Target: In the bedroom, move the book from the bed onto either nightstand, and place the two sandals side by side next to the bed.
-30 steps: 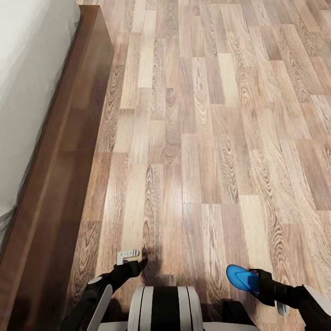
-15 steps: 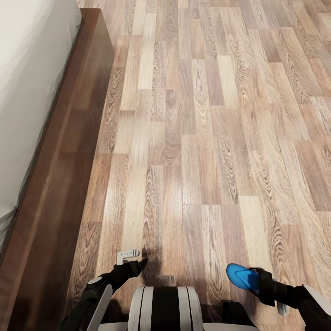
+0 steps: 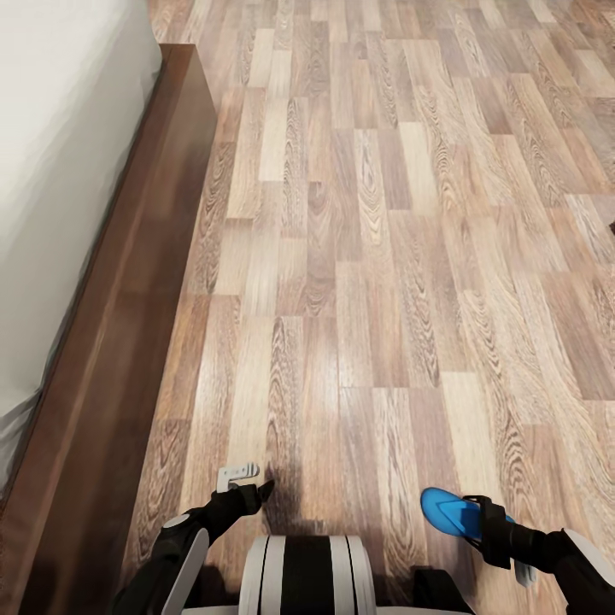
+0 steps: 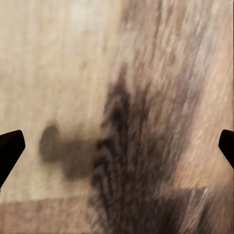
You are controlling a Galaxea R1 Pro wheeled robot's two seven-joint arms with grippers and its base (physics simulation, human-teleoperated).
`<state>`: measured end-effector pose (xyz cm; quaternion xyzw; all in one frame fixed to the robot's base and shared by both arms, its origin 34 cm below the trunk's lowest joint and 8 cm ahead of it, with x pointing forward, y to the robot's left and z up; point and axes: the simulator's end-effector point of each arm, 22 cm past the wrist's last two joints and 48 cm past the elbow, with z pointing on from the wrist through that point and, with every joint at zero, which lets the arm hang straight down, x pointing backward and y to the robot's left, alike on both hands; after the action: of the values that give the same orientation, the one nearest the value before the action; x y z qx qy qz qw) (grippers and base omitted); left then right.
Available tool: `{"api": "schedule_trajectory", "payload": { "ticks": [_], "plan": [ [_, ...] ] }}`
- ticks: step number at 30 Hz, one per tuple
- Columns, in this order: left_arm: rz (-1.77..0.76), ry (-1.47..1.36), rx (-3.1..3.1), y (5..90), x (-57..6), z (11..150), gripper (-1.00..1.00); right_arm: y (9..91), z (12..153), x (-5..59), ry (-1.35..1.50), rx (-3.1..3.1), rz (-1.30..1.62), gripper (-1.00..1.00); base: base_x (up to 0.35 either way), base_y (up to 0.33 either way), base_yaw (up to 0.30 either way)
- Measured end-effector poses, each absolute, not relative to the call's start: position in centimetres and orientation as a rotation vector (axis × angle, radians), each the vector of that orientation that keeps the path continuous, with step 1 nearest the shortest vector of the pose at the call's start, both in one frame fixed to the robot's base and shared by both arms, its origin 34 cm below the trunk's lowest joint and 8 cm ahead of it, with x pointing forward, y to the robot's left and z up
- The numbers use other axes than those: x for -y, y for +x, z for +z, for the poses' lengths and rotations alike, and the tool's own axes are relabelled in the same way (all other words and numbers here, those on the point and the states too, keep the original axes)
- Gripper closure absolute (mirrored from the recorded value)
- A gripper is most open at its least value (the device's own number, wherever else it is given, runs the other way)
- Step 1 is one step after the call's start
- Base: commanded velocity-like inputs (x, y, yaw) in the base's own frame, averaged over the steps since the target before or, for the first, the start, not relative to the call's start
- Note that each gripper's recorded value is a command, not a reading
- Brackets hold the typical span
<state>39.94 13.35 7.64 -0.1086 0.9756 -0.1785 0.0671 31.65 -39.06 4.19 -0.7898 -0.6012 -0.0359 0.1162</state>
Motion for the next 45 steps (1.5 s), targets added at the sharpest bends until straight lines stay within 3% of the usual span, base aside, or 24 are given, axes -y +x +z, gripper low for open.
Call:
{"api": "schedule_trajectory", "payload": {
  "ticks": [21, 27, 33, 38, 45],
  "plan": [
    [-0.539, -0.297, -2.860, 43.3, -13.3, 10.7, -1.00, 36.1, 6.8, 38.8, -2.322, 1.821, -0.235, 1.00, 0.000, 0.000, 0.000],
    [-0.541, -0.288, -2.835, 44.2, -13.3, 11.6, -1.00, 42.5, 9.4, 37.6, -2.242, 1.970, -0.458, 1.00, 0.000, 0.000, 0.000],
    [-0.539, -0.278, -2.813, 45.1, -13.5, 12.6, -1.00, 48.6, 14.7, 33.0, -1.907, 2.184, -0.816, 1.00, 0.000, 0.000, 0.000],
    [-0.536, -0.272, -2.794, 45.9, -13.6, 13.3, -1.00, 47.7, 15.2, 32.4, -1.753, 2.300, -0.761, 1.00, 0.000, 0.000, 0.000],
    [-0.534, -0.262, -2.766, 46.9, -13.7, 14.5, -1.00, 45.2, 14.2, 33.6, -1.801, 2.266, -0.654, 1.00, 0.000, 0.000, 0.000]
  ]
}}
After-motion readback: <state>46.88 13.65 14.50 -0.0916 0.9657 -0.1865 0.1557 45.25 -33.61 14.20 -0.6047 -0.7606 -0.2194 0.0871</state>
